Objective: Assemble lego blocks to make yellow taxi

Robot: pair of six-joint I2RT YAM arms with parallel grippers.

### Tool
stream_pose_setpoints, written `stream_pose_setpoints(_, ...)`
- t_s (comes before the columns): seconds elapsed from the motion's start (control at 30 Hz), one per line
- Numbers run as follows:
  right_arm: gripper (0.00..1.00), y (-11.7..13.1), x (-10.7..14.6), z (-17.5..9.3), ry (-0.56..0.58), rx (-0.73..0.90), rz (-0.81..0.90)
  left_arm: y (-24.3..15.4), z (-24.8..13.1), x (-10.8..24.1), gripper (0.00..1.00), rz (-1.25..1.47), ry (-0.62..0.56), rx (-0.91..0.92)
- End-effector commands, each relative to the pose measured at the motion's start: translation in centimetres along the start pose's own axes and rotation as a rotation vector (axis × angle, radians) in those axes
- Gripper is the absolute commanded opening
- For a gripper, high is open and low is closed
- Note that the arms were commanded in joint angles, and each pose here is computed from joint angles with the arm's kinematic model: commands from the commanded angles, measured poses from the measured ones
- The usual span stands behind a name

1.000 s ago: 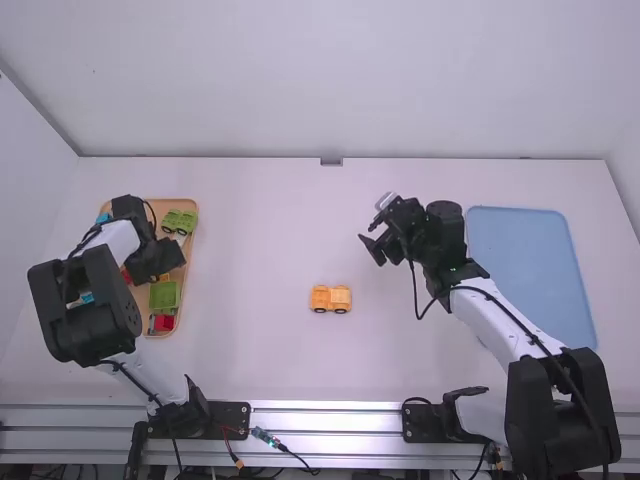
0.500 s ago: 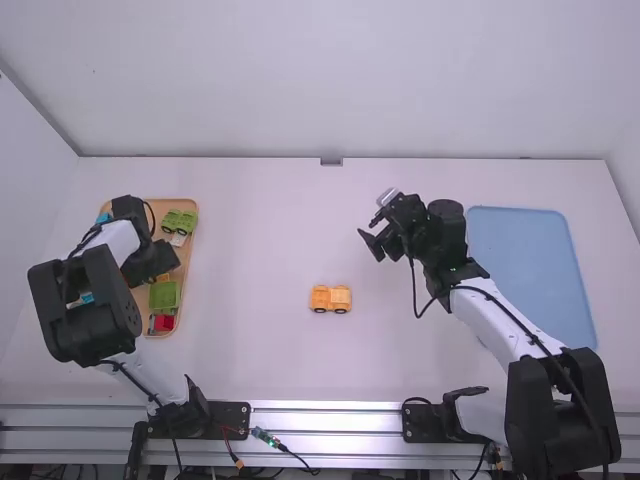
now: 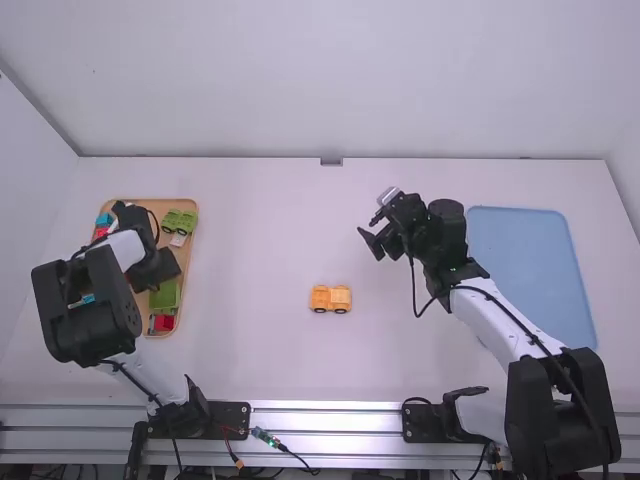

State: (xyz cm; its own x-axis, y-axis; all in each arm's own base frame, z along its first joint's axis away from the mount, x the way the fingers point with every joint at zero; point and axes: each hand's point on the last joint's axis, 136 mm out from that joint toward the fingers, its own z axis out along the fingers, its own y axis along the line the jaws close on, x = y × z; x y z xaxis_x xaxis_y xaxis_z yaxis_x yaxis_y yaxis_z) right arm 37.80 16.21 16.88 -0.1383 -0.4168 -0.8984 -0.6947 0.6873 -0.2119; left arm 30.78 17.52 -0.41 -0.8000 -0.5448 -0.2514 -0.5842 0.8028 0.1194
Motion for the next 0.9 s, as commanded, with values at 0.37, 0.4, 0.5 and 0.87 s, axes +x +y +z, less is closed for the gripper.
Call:
stream_pose_setpoints(0.37, 0.99, -0.4, -1.2, -0.3, -0.034, 0.014, -0.007, -0.9, 0.4, 0.0, 0.6, 0.07, -0.044, 0.071)
stream_pose_setpoints(0.4, 0.99, -0.4, -1.2, -0.3, -0.034, 0.014, -0.007, -0.9, 0.4, -0.1, 0.58, 0.069, -0.048, 0.072)
stream_pose_setpoints(0.5, 0.99, -0.4, -1.3, -0.3, -0.034, 0.014, -0.007, -1.1, 0.4, -0.2, 0.55, 0.061, -0.055, 0.075)
stream_pose_setpoints(0.87, 0.99, -0.4, -1.1, -0.3, -0.028, 0.011, -0.003, -2.5, 0.1, -1.8, 0.57, -0.001, -0.115, 0.146)
